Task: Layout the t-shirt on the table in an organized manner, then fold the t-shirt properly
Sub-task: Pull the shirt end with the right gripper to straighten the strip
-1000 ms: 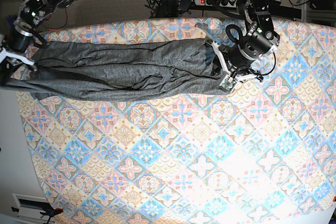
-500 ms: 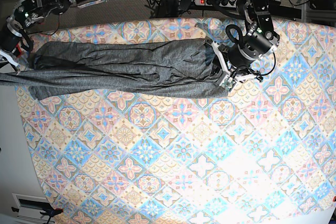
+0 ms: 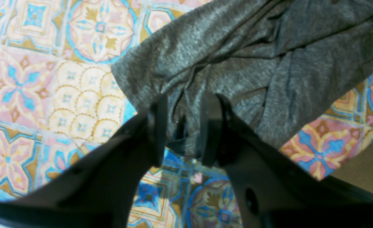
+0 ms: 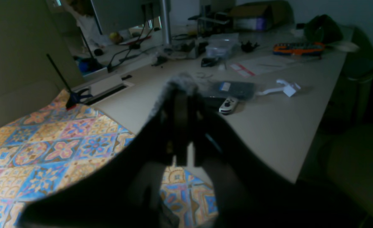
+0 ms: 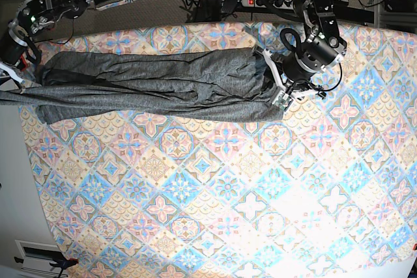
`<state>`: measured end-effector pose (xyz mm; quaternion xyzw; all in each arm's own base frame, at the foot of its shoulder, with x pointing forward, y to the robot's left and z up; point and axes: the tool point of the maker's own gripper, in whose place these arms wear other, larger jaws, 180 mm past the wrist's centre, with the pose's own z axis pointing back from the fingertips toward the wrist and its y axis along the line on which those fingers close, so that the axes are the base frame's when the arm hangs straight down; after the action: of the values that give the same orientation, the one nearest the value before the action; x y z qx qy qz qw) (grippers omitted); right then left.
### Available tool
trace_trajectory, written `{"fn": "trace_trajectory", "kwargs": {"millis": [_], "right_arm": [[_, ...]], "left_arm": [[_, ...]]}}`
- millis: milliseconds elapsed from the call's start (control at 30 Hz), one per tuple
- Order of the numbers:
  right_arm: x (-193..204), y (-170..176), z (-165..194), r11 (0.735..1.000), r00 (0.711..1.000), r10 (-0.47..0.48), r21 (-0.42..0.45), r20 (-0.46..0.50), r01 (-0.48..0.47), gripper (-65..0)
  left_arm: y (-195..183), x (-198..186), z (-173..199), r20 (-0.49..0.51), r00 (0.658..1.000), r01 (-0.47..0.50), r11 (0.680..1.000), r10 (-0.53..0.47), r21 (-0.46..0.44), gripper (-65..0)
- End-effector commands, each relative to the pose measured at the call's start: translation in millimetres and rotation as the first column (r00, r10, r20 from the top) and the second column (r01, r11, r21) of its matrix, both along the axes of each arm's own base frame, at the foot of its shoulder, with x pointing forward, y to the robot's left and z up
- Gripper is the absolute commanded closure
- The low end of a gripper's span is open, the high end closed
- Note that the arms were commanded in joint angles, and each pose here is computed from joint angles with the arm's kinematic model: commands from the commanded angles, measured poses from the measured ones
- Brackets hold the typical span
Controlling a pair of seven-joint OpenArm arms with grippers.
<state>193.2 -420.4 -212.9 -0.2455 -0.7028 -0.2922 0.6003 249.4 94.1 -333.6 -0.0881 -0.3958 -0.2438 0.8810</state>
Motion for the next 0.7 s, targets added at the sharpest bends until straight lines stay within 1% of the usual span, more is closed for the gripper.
{"fn": "trace_trajectory", "kwargs": {"millis": [0, 67, 133, 200, 367, 533, 667], "right_arm": [[2, -1, 10, 1.0, 0.999, 0.008, -0.027, 0.033, -0.008, 0.0], [6, 0, -3, 1.0, 0.999, 0.027, 0.003, 0.018, -0.027, 0.0], [19, 13, -16, 0.993, 0.993, 0.117, 0.018, -0.008, -0.117, 0.0], [30, 26, -31, 0.981, 0.981, 0.192, 0.044, -0.033, -0.19, 0.0], [41, 42, -58, 0.961, 0.962, 0.264, 0.105, -0.073, -0.256, 0.0], [56, 67, -79, 0.928, 0.928, 0.358, 0.152, -0.107, -0.34, 0.0], [57, 73, -84, 0.92, 0.918, 0.378, 0.162, -0.119, -0.358, 0.0]], "left_arm": [[-3, 5, 9, 0.035, 0.999, 0.0, 1.0, 0.0, -0.018, -17.2], [-3, 5, 9, 0.035, 0.999, 0.002, 1.0, -0.001, -0.019, -17.2], [-3, 5, 9, 0.035, 0.999, 0.002, 1.0, -0.001, -0.019, -17.2], [-3, 3, 8, 0.031, 1.0, 0.002, 1.0, -0.001, -0.019, -17.2], [-3, 2, 8, 0.029, 1.0, 0.002, 1.0, -0.001, -0.019, -17.2], [-3, 2, 8, 0.029, 1.0, 0.002, 1.0, -0.001, -0.019, -17.2], [-3, 3, 8, 0.031, 1.0, 0.002, 1.0, -0.001, -0.019, -17.2]]}}
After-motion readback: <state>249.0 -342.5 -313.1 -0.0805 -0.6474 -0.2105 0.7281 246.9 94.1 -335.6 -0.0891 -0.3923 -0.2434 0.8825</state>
